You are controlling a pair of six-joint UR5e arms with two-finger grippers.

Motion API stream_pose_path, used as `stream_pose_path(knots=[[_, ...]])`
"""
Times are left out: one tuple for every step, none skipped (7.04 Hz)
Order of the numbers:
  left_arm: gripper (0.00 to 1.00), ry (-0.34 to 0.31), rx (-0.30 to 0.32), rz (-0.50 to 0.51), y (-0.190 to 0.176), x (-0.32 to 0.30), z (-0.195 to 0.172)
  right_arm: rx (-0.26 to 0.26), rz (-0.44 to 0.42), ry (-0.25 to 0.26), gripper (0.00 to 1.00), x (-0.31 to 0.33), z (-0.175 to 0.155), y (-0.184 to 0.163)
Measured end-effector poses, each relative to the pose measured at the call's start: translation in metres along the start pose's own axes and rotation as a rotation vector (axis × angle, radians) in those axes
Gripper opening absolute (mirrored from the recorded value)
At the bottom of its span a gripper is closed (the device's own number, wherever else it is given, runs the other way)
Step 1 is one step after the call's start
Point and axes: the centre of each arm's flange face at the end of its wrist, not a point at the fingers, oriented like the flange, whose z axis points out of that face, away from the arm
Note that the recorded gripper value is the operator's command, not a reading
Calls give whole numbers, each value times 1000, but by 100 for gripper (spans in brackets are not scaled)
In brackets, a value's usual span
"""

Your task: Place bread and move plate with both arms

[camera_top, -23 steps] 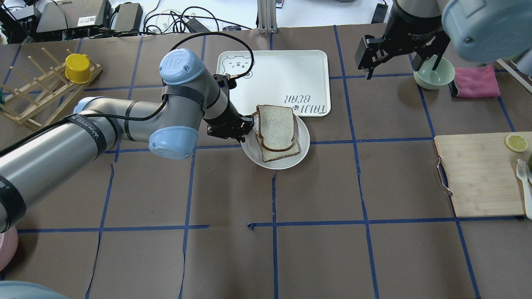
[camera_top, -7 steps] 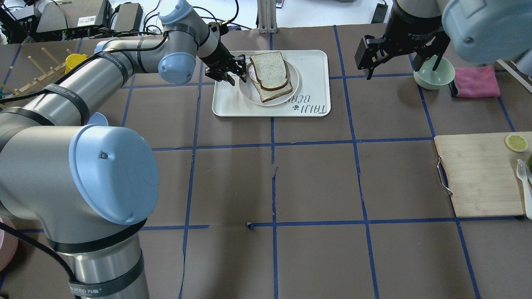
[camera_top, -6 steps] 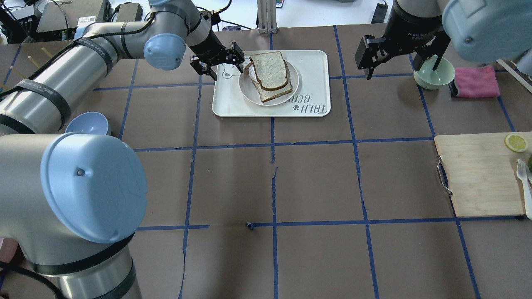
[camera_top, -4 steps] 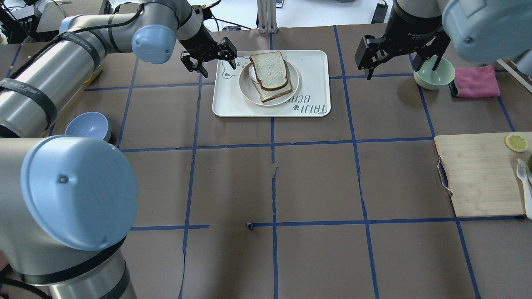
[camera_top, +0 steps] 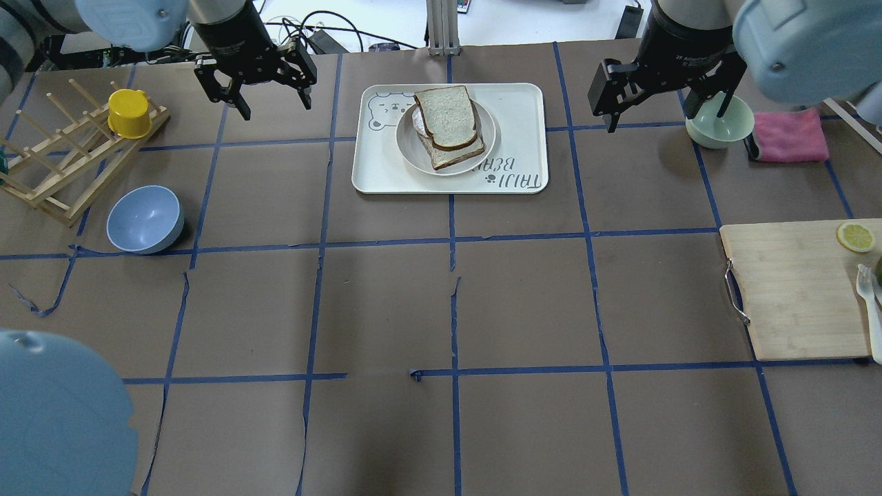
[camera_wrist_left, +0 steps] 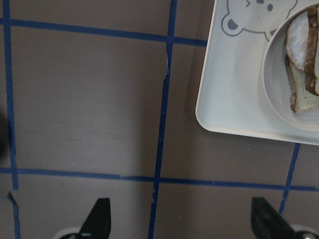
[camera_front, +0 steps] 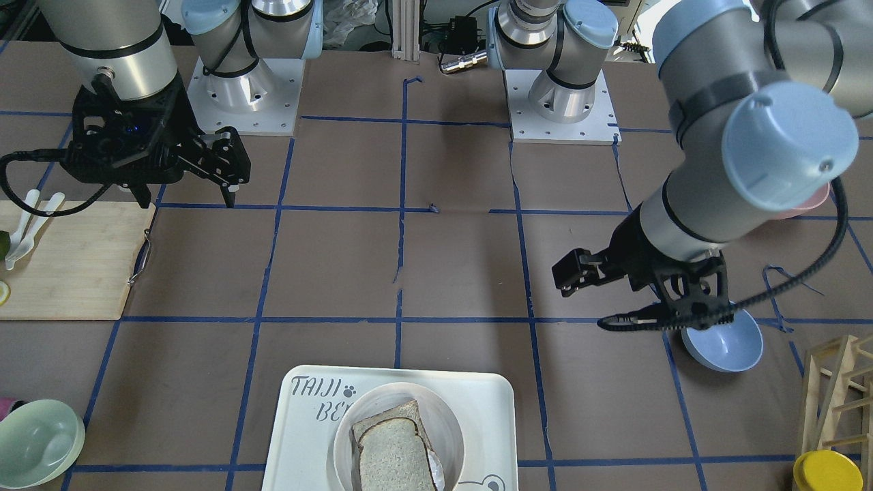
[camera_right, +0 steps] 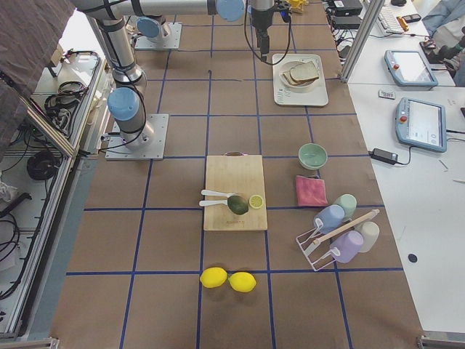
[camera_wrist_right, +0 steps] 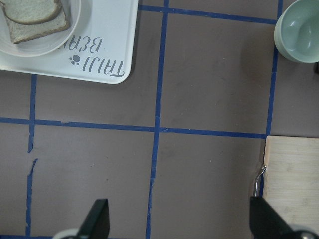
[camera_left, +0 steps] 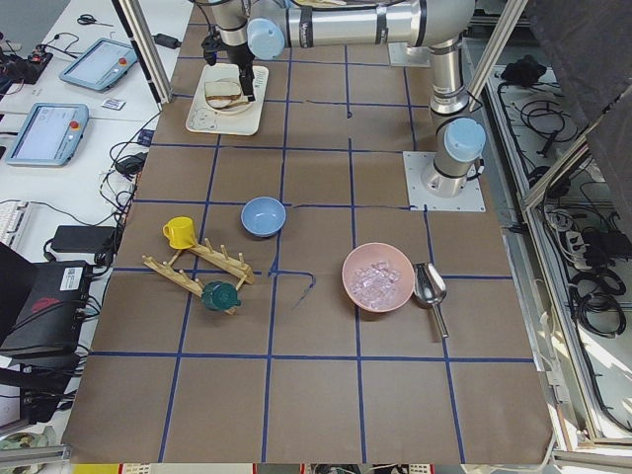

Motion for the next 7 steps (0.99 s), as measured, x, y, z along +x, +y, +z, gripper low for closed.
stream_pose_path(knots=[[100,-7,-31,-6,24,-6,-2,10,11,-3,100,0,-5,2],[100,-9,-44,-10,45,-9,3,18,24,-4,100,0,-9,4],[100,-8,-36,-10,69,-11,5,22,43,-4,100,0,-12,5],[100,-7,-23,-10,93,-13,4,24,76,-5,100,0,-13,6],[100,-6,-7,-10,111,-15,-1,25,102,-5,100,0,-14,7],[100,-6,4,-12,121,-16,-5,26,114,-5,100,0,-15,7],[100,-5,10,-12,125,-17,-7,28,118,-7,100,0,-16,8]])
